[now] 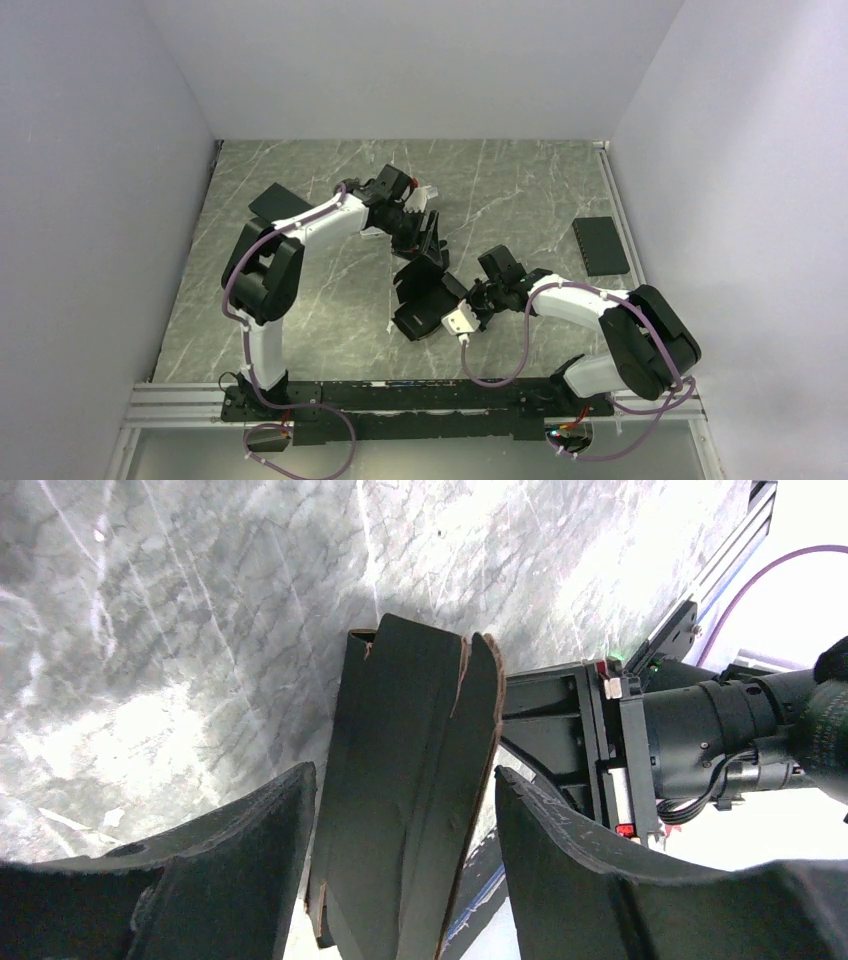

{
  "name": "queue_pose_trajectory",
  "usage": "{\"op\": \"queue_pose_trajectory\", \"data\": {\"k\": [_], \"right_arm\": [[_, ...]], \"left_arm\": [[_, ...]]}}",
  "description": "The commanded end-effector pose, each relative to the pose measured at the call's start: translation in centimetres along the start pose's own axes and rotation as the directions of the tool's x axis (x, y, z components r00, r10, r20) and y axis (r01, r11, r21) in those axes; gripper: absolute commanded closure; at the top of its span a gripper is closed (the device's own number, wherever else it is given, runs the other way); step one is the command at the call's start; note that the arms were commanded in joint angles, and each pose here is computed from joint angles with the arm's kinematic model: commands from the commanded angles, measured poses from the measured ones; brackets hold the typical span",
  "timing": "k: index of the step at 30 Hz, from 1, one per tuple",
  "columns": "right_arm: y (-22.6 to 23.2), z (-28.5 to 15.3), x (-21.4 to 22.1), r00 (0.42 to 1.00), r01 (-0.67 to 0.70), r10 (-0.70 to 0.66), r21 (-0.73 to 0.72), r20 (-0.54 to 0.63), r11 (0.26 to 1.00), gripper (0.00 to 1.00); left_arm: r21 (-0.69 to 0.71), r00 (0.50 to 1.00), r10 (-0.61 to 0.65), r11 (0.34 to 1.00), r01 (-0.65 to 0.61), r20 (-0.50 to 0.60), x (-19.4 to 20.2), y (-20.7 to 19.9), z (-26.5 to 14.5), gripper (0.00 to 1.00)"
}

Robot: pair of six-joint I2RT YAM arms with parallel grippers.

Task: Fold the paper box
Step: Fold the paper box at the center of the board.

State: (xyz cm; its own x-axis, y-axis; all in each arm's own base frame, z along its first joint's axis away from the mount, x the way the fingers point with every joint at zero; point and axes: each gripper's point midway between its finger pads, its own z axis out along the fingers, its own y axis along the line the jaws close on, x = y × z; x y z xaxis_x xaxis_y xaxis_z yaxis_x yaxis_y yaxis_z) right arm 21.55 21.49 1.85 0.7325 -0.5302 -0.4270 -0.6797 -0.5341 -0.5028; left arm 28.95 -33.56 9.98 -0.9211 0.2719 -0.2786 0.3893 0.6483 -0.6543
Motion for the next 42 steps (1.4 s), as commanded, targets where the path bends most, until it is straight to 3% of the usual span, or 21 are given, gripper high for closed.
{"op": "queue_pose_trajectory", "data": {"k": [1, 6, 10, 14, 18, 20, 23, 29, 37, 42], "right_arm": [[-1.2, -0.2, -0.9, 0.998, 0.052, -0.053, 0.017, 0.044, 0.998, 1.0], [-0.9, -0.2, -0.9, 0.997, 0.066, -0.066, 0.009, 0.043, 0.998, 1.0], [-0.8, -0.2, -1.0, 0.996, 0.079, -0.079, 0.001, 0.049, 0.997, 1.0], [-0.7, -0.2, -1.2, 0.995, 0.087, -0.086, -0.006, 0.057, 0.996, 1.0], [-0.6, -0.2, -1.4, 0.994, 0.091, -0.09, -0.01, 0.067, 0.996, 1.0], [-0.5, -0.3, -1.6, 0.993, 0.095, -0.094, -0.014, 0.074, 0.995, 1.0], [-0.4, -0.3, -1.8, 0.991, 0.105, -0.102, -0.021, 0.085, 0.994, 1.0], [0.0, -0.3, -2.0, 0.987, 0.128, -0.124, -0.041, 0.099, 0.991, 1.0], [0.1, -0.3, -2.2, 0.986, 0.134, -0.128, -0.047, 0.109, 0.99, 1.0], [0.2, -0.3, -2.3, 0.985, 0.133, -0.127, -0.05, 0.114, 0.99, 1.0]], "left_arm": [[0.0, 0.989, 0.107, 0.994, -0.108, 0.1, -2.4, -2.2, -3.3, 0.3], [-0.027, 0.965, 0.222, 0.975, -0.22, 0.14, -3.8, -3.0, -4.8, 0.28], [-0.049, 0.915, 0.373, 0.928, -0.369, 0.153, -5.4, -3.5, -5.7, 0.25], [0.004, 0.81, 0.565, 0.82, -0.572, 0.159, -6.4, -4.7, -5.5, 0.24], [0.055, 0.655, 0.732, 0.658, -0.751, 0.188, -6.9, -6.3, -4.9, 0.23], [0.082, 0.574, 0.797, 0.57, -0.818, 0.19, -6.6, -7.2, -4.1, 0.22], [0.145, 0.497, 0.852, 0.478, -0.866, 0.163, -5.7, -7.7, -2.2, 0.21], [0.243, 0.493, 0.867, 0.466, -0.851, 0.067, -4.5, -5.3, 0.9, 0.26], [0.317, 0.421, 0.903, 0.375, -0.871, 0.087, -3.3, -4.7, 1.6, 0.28], [0.351, 0.42, 0.904, 0.369, -0.861, 0.079, -2.7, -4.5, 3.0, 0.3]]}}
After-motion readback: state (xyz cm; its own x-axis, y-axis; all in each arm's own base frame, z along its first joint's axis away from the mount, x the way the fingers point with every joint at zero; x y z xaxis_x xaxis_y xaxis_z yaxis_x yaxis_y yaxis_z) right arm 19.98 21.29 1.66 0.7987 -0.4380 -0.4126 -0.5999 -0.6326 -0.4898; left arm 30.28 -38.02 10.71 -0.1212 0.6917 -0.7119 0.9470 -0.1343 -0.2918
